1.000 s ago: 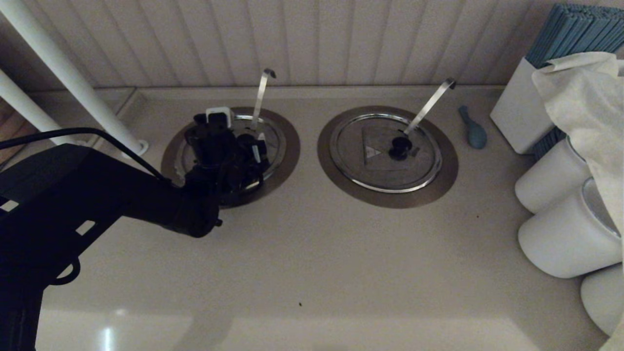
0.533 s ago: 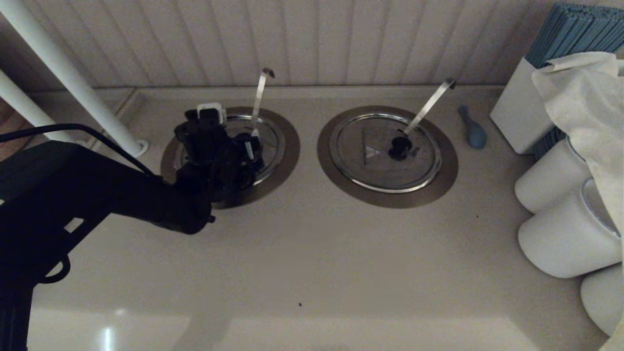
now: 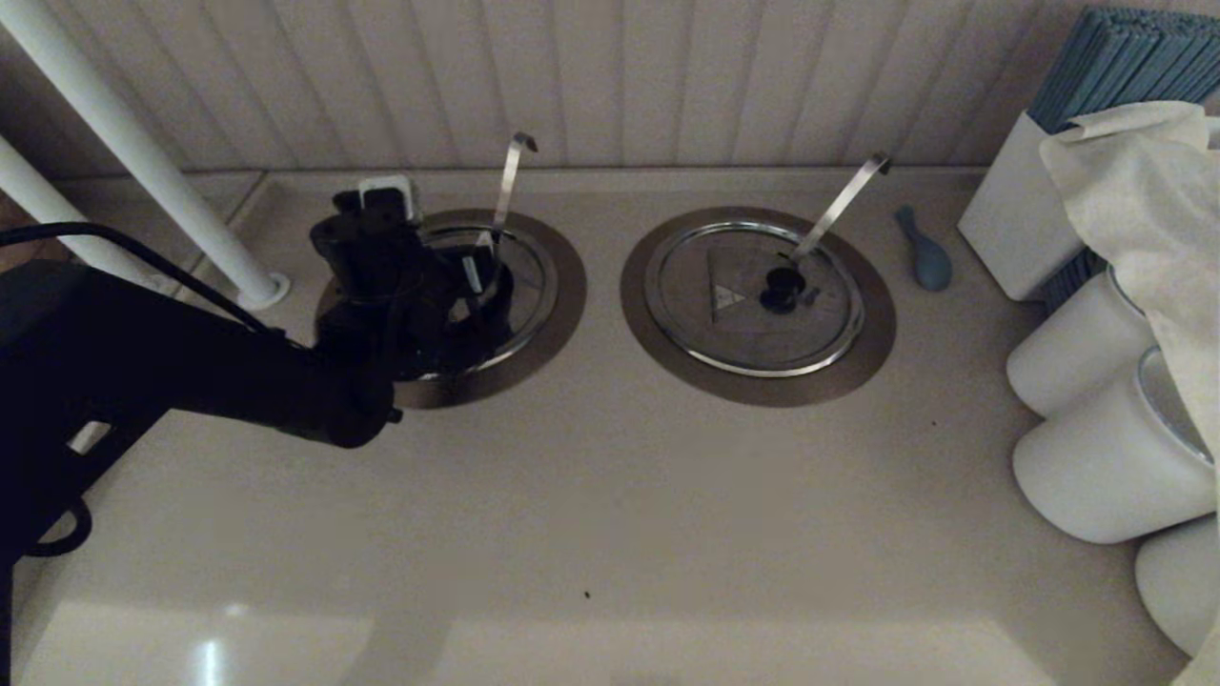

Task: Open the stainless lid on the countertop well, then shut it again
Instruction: Open the lid, then stir with a spoon

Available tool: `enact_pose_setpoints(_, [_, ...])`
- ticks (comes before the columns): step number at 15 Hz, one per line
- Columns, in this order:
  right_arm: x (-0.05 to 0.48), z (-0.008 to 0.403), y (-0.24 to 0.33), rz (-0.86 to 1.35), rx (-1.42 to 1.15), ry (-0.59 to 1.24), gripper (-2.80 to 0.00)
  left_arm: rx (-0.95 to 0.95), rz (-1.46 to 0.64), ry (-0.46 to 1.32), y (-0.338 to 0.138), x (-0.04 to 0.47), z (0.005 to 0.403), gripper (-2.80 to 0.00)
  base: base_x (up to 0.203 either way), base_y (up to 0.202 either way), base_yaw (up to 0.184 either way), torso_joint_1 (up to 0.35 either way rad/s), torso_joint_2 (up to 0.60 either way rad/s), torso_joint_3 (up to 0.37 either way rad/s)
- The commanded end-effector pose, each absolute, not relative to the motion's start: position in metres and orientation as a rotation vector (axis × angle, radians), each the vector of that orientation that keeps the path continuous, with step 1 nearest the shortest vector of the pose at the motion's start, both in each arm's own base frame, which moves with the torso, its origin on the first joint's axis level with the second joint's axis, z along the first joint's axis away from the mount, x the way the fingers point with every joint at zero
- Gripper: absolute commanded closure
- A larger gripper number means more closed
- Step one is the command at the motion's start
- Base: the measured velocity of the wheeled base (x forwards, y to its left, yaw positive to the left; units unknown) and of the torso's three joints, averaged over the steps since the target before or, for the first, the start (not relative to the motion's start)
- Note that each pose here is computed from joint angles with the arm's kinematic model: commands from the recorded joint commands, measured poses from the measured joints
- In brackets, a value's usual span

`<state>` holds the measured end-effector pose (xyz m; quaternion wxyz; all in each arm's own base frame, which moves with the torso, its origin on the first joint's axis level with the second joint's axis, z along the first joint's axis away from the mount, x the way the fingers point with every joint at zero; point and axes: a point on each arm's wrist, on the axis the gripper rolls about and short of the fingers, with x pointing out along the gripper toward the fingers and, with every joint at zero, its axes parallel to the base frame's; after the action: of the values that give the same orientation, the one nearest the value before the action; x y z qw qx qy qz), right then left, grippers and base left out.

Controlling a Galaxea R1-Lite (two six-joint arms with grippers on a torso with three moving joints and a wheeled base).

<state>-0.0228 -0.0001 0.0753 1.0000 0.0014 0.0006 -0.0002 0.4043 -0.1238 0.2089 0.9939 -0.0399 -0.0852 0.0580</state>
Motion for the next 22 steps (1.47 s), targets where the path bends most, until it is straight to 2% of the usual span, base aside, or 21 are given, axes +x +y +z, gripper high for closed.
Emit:
enact_pose_setpoints(1, [-0.023,0.075,0.000,0.000,0.003,0.003,-2.80,-0.088,0.131,-0.196,-0.117,0.401,0.219,-2.80,0.000,0.000,0.000,0.000,0.00,0.000])
enact_pose_setpoints(7, [-0.023,0.075,0.000,0.000,0.002,0.003,-2.80,-0.018,0.146,-0.192,-0.077,0.389,0.225,-2.80,0.000,0.000,0.000,0.000,0.00,0.000])
enact_pose_setpoints(12, [-0.023,0.075,0.000,0.000,0.003,0.003,-2.80,-0.006,0.165,-0.370,-0.016,0.363,0.273,-2.80,0.000,0.000,0.000,0.000,0.00,0.000])
enact_pose_setpoints(15, [-0.023,0.075,0.000,0.000,0.002,0.003,-2.80,0.022,0.165,-0.486,0.021,0.328,0.313,-2.80,0.000,0.000,0.000,0.000,0.00,0.000])
enact_pose_setpoints(19, [-0.023,0.075,0.000,0.000,0.003,0.003,-2.80,0.009,0.149,-0.525,0.022,0.298,0.339,-2.80,0.000,0.000,0.000,0.000,0.00,0.000])
enact_pose_setpoints(22, [-0.023,0.075,0.000,0.000,0.002,0.003,-2.80,-0.091,0.021,-0.507,-0.015,0.297,0.342,-2.80,0.000,0.000,0.000,0.000,0.00,0.000])
